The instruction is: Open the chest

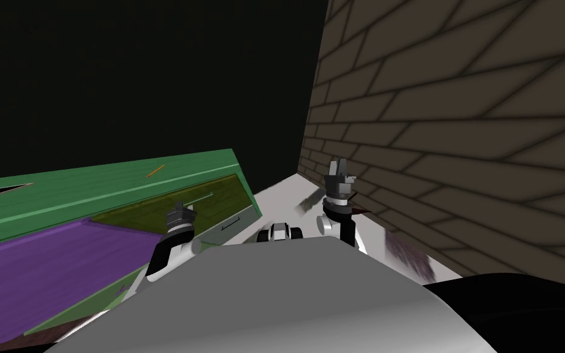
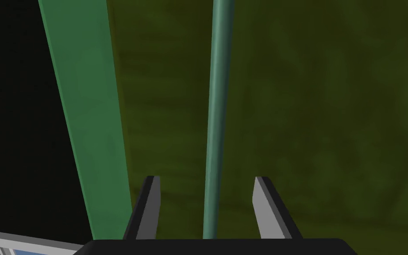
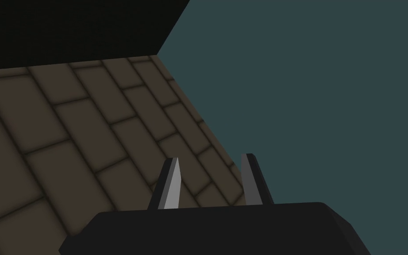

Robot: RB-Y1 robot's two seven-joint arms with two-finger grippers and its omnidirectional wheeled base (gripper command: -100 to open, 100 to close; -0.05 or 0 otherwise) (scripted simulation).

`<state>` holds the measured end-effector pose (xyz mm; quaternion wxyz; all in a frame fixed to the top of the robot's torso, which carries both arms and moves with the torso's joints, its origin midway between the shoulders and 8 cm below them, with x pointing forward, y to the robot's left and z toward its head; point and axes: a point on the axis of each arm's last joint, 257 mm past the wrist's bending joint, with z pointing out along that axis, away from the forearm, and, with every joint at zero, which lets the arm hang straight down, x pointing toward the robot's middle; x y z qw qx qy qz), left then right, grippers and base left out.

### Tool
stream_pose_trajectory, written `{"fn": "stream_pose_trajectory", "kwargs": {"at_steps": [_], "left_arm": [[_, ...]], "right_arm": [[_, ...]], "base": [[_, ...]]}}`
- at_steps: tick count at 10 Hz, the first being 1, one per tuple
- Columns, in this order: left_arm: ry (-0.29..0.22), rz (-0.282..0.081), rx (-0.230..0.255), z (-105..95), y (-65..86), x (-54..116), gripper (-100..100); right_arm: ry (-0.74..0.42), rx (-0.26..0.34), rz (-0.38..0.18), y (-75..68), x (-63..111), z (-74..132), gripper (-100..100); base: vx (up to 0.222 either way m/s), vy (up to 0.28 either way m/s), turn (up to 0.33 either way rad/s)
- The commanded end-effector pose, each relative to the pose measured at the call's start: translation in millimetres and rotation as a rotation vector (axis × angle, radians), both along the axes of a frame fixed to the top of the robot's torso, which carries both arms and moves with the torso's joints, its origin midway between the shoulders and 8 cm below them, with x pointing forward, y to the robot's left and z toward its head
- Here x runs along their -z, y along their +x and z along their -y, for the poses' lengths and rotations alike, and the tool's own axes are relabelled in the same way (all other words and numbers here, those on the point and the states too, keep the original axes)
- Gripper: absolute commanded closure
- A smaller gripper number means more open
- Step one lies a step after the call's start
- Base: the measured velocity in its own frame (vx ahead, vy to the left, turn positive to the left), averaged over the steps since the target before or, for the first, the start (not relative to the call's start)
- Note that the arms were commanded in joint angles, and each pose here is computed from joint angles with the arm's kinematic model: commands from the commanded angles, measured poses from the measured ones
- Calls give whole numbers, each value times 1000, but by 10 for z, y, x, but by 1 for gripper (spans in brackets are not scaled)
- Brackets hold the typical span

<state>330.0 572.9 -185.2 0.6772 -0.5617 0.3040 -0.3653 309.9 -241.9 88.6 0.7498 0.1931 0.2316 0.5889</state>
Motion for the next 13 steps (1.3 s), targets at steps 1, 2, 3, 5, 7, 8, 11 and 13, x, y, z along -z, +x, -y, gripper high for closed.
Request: {"fn": "stream_pose_trajectory", "kwargs": {"at_steps": [1, 2, 3, 5, 7, 8, 11, 13], "left_arm": [[-1, 0, 4, 20, -32, -19, 100], [-2, 1, 6, 29, -45, -27, 100], [-2, 1, 7, 37, -57, -34, 100], [-4, -8, 3, 21, -36, 18, -100], [-6, -13, 0, 10, -22, 51, -100], [-5, -11, 1, 11, -28, 41, -100], [-8, -11, -1, -22, -31, -2, 100], [-9, -10, 4, 1, -63, -22, 100]], "right_arm": [[0, 0, 0, 0, 0, 0, 0], [0, 0, 0, 0, -1, -1, 0], [0, 0, 0, 1, -1, -1, 0], [0, 0, 0, 0, 0, 0, 0], [0, 0, 0, 0, 1, 1, 0], [0, 0, 0, -1, 1, 1, 0], [0, 0, 0, 0, 0, 0, 0], [0, 0, 0, 0, 0, 0, 0]], "base": [[-159, -125, 27], [-170, -93, 13], [-161, -102, 9], [-15, -4, -1], [124, 98, -12], [68, 47, -5], [62, 37, -7], [-133, -93, 19]]}}
